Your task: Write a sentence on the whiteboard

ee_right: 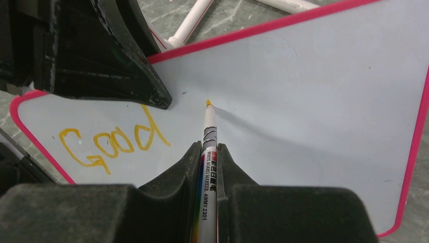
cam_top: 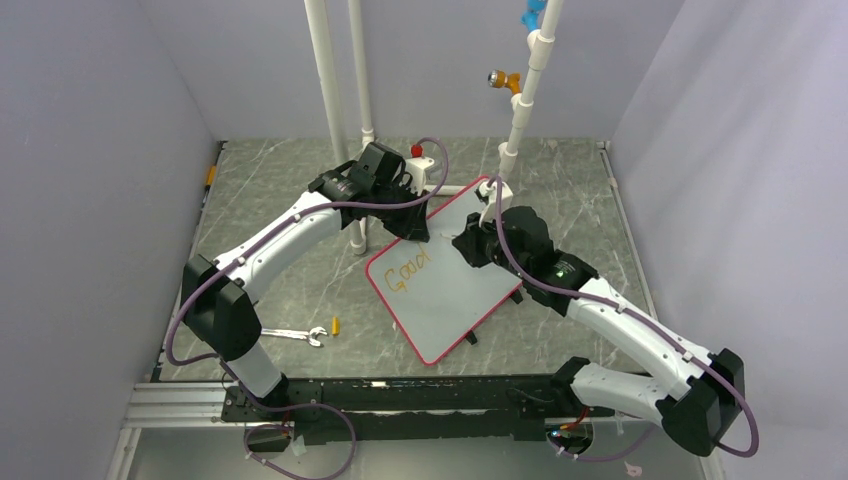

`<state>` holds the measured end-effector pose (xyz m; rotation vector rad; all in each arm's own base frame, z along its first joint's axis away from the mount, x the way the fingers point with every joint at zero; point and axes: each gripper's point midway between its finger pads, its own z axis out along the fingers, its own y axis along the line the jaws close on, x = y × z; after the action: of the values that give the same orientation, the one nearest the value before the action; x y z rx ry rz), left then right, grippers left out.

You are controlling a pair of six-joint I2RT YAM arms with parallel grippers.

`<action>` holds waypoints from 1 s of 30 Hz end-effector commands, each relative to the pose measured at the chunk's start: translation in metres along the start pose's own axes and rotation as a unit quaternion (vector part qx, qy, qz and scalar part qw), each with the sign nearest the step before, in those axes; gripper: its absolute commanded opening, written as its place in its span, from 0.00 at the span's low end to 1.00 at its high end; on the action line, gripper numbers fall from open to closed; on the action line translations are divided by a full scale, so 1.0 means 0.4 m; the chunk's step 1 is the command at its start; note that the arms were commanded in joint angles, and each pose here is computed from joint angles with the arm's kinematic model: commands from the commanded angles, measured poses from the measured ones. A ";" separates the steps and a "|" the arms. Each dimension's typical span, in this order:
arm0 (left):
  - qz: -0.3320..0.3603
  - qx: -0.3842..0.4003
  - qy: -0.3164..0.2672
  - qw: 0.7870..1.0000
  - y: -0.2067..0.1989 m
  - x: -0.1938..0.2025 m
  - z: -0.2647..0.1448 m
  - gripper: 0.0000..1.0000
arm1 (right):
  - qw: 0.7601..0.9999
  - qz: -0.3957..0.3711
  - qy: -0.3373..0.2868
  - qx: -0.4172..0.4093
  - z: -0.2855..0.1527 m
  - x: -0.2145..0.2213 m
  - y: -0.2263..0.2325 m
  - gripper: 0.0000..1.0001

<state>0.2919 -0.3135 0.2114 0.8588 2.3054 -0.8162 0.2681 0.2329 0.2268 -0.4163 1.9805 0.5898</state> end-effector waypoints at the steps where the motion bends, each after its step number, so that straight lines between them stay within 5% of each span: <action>1: 0.048 -0.040 0.007 0.998 0.033 0.014 -0.015 0.00 | 1.000 0.001 0.002 0.007 -0.006 0.029 -0.015 0.00; 11: 0.046 -0.038 0.008 0.998 0.033 0.016 -0.013 0.00 | 1.000 0.005 0.009 0.020 -0.023 0.059 -0.032 0.00; 30: 0.046 -0.028 0.005 0.999 0.023 0.015 -0.016 0.00 | 0.999 -0.008 -0.018 0.049 0.023 -0.044 -0.038 0.00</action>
<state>0.2932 -0.3103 0.2084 0.8488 2.3170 -0.8123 0.2741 0.2246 0.2185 -0.3792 2.0018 0.5262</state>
